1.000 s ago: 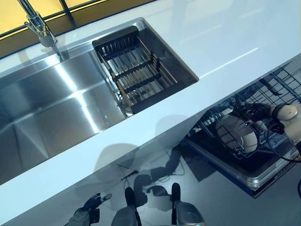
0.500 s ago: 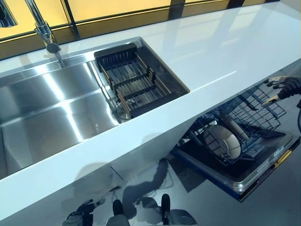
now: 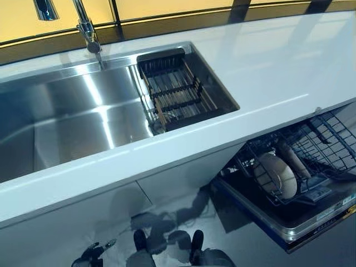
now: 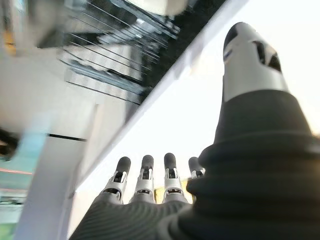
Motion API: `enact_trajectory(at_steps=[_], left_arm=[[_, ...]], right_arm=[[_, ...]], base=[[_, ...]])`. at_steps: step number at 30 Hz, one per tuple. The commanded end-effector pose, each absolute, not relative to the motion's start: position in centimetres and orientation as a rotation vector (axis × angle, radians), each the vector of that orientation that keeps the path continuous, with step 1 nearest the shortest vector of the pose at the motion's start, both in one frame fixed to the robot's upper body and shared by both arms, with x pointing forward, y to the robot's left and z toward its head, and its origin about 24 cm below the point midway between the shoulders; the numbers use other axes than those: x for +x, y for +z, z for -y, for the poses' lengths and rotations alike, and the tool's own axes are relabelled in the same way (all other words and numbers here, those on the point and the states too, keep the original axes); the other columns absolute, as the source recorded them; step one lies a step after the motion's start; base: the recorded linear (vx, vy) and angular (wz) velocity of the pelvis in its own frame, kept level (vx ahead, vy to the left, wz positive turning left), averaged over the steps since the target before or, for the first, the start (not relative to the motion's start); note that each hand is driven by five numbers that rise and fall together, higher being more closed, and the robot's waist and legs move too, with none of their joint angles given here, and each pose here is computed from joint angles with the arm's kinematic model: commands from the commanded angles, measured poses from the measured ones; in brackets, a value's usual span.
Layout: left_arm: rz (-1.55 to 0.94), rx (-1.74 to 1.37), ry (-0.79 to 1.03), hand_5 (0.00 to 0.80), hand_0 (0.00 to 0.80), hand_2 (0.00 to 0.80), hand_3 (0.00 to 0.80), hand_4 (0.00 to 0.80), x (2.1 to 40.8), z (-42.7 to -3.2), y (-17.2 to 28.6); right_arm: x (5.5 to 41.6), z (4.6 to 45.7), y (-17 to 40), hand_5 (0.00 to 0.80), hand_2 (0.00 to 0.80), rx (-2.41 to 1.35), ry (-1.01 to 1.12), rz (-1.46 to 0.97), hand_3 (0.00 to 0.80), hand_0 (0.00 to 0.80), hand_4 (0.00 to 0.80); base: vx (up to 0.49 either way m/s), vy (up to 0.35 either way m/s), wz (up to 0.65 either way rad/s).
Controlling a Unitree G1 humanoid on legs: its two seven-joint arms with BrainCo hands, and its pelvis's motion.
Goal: Take plates into dishwasher
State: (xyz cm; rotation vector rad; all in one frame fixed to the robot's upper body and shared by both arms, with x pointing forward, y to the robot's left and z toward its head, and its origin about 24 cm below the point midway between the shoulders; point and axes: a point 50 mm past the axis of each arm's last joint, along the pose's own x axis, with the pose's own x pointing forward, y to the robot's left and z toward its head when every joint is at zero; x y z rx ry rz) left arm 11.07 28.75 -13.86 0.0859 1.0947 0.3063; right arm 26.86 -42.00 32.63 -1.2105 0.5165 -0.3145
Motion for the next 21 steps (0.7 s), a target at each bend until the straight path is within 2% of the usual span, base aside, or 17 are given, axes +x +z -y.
enact_trajectory(at_steps=[1,7,12,17,20,21], left_arm=[[-0.964,0.153,0.318,0.000,0.000,0.000,0.000,0.000,15.4,-31.0,-11.3],[-0.936,0.121,0.380,0.000,0.000,0.000,0.000,0.000,16.3,-30.9,-11.0],[-0.995,0.205,0.319,0.000,0.000,0.000,0.000,0.000,14.4,-30.5,-11.9],[-1.072,0.236,0.327,0.000,0.000,0.000,0.000,0.000,12.7,-33.1,-11.3],[-1.123,0.222,0.356,0.000,0.000,0.000,0.000,0.000,11.0,-34.1,-11.3],[-1.127,0.226,0.354,0.000,0.000,0.000,0.000,0.000,11.0,-34.1,-11.3]], right_arm=[[24.8,44.0,33.7,0.000,0.000,-1.236,-0.462,-0.533,0.000,0.000,0.000],[24.3,45.6,32.6,0.000,0.000,-1.228,-0.551,-0.638,0.000,0.000,0.000],[22.1,48.2,30.7,0.000,0.000,-1.182,-0.565,-0.792,0.000,0.000,0.000],[19.4,49.9,25.2,0.000,0.000,-1.123,-0.549,-0.900,0.000,0.000,0.000],[15.6,51.8,19.0,0.000,0.000,-1.004,-0.608,-1.016,0.000,0.000,0.000],[15.1,51.9,18.6,0.000,0.000,-1.000,-0.616,-1.027,0.000,0.000,0.000]], base=[[-0.572,0.057,0.80],[-0.643,0.051,0.37],[-0.239,0.010,0.04],[-0.267,-0.018,-0.03],[-0.429,-0.193,-0.35],[-0.405,-0.261,-0.42]])
